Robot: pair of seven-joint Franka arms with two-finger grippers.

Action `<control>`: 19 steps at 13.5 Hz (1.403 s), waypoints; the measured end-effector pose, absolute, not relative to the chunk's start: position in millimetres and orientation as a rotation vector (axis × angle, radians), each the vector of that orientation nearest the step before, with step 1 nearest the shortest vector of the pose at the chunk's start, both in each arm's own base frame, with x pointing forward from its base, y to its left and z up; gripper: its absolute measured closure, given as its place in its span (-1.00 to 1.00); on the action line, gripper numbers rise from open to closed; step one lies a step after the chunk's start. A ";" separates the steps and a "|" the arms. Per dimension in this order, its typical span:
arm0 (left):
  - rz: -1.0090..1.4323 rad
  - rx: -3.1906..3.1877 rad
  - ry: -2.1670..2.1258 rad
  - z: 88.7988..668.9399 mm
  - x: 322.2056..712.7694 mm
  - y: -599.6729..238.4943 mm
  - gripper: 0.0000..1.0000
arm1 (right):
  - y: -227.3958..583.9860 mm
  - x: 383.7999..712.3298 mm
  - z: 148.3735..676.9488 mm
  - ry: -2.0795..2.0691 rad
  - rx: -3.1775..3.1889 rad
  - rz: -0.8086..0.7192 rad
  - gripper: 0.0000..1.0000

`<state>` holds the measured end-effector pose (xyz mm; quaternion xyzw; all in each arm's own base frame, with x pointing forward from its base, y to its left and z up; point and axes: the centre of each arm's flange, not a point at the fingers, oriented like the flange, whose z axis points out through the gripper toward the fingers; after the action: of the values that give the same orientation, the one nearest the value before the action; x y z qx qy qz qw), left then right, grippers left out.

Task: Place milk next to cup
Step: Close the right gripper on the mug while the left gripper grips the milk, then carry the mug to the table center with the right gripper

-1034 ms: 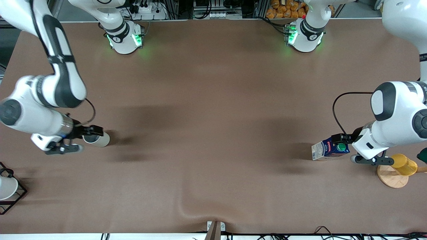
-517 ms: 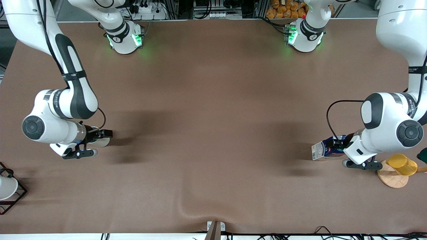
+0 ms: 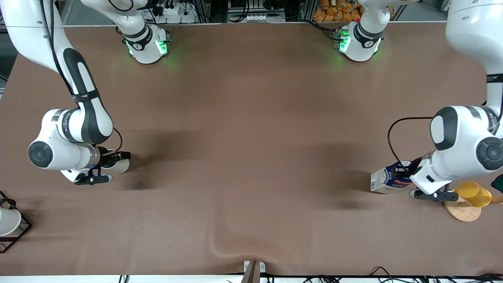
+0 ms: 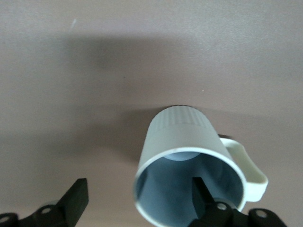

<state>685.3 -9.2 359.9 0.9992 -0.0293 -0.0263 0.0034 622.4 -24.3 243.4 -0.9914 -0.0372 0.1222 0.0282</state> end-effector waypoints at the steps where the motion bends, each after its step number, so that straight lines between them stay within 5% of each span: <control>1: -0.082 3.137 -0.064 375.6 681.8 -4.9 0.24 | -27.1 623.0 239.1 -0.111 -3.062 0.368 -0.65; 7: -0.049 3.153 0.026 443.6 663.0 11.0 0.25 | -19.3 630.7 233.4 -0.155 -3.064 0.318 0.86; 13: -0.097 3.152 0.067 443.4 657.6 27.7 0.26 | 189.5 644.2 307.3 -0.702 -2.966 0.081 0.90; 16: -0.117 3.152 0.061 453.5 651.9 24.8 0.26 | 363.4 607.4 358.4 -1.067 -2.826 -0.124 0.90; 19: -0.106 3.153 0.078 459.9 650.0 31.9 0.26 | 470.3 568.3 341.8 -1.365 -2.730 -0.322 0.89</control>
<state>650.0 31.9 459.9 0.9991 0.0247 -0.0336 -0.0071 568.3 470.3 341.8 -0.8888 -0.4446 -0.1050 0.0362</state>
